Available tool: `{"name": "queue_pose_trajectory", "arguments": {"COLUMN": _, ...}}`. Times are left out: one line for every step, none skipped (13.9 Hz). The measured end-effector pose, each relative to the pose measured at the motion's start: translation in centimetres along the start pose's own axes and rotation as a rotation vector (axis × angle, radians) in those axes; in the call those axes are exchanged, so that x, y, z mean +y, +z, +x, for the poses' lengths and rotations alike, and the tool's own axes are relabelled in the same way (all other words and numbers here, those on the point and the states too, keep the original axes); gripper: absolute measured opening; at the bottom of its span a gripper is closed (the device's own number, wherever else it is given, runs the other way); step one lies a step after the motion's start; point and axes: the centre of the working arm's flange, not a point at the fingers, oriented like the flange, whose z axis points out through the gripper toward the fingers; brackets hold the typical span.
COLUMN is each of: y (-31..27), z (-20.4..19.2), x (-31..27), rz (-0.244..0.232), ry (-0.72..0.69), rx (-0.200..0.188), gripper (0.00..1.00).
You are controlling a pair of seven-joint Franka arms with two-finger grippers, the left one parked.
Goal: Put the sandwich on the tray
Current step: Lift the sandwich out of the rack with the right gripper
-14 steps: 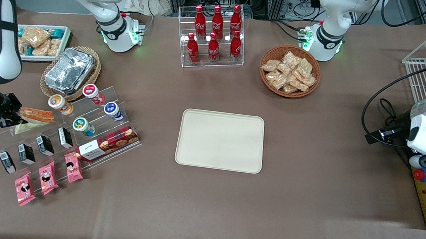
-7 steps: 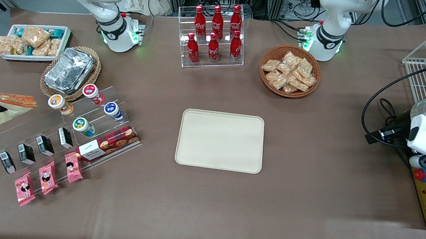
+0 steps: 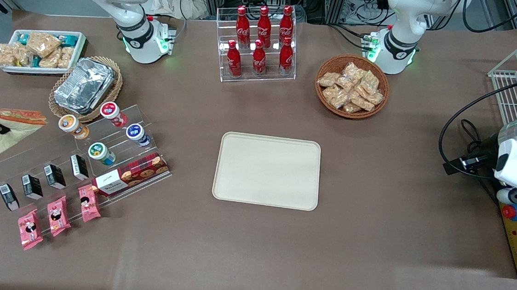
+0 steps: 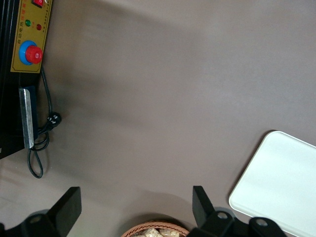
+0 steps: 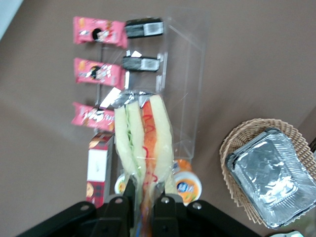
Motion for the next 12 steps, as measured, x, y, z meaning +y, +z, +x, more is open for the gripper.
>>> {"name": "queue_pose_trajectory", "arguments": {"y": -0.6, "z": -0.8, "x": -1.0, "rz": 0.007, "ry": -0.045, "rx": 0.007, "gripper": 0.17}}
{"name": "queue_pose_trajectory", "arguments": {"y": -1.1, "z": -1.6, "x": -1.9, "rz": 0.013, "ry": -0.097, "rx": 0.012, "gripper": 0.17}}
{"name": "queue_pose_trajectory", "arguments": {"y": -1.5, "z": -2.4, "x": -2.7, "rz": 0.016, "ry": -0.146, "rx": 0.015, "gripper": 0.17}}
{"name": "queue_pose_trajectory", "arguments": {"y": -1.7, "z": -3.3, "x": -3.5, "rz": 0.018, "ry": -0.195, "rx": 0.016, "gripper": 0.17}}
{"name": "queue_pose_trajectory", "arguments": {"y": -1.7, "z": -4.1, "x": -4.3, "rz": 0.019, "ry": -0.248, "rx": 0.016, "gripper": 0.17}}
{"name": "queue_pose_trajectory", "arguments": {"y": -1.7, "z": -4.9, "x": -5.0, "rz": 0.018, "ry": -0.303, "rx": 0.014, "gripper": 0.17}}
{"name": "queue_pose_trajectory", "arguments": {"y": -1.7, "z": -5.6, "x": -5.6, "rz": 0.017, "ry": -0.357, "rx": 0.013, "gripper": 0.17}}
{"name": "queue_pose_trajectory", "arguments": {"y": -1.6, "z": -6.3, "x": -6.2, "rz": 0.017, "ry": -0.405, "rx": 0.011, "gripper": 0.17}}
{"name": "queue_pose_trajectory", "arguments": {"y": -1.5, "z": -7.4, "x": -7.1, "rz": 0.017, "ry": -0.445, "rx": 0.009, "gripper": 0.17}}
{"name": "queue_pose_trajectory", "arguments": {"y": -1.4, "z": -8.9, "x": -8.3, "rz": 0.017, "ry": -0.484, "rx": 0.008, "gripper": 0.17}}
{"name": "queue_pose_trajectory", "arguments": {"y": -1.4, "z": -10.8, "x": -9.6, "rz": 0.016, "ry": -0.523, "rx": 0.006, "gripper": 0.17}}
{"name": "queue_pose_trajectory", "arguments": {"y": -1.3, "z": -12.7, "x": -10.9, "rz": 0.015, "ry": -0.561, "rx": 0.005, "gripper": 0.17}}
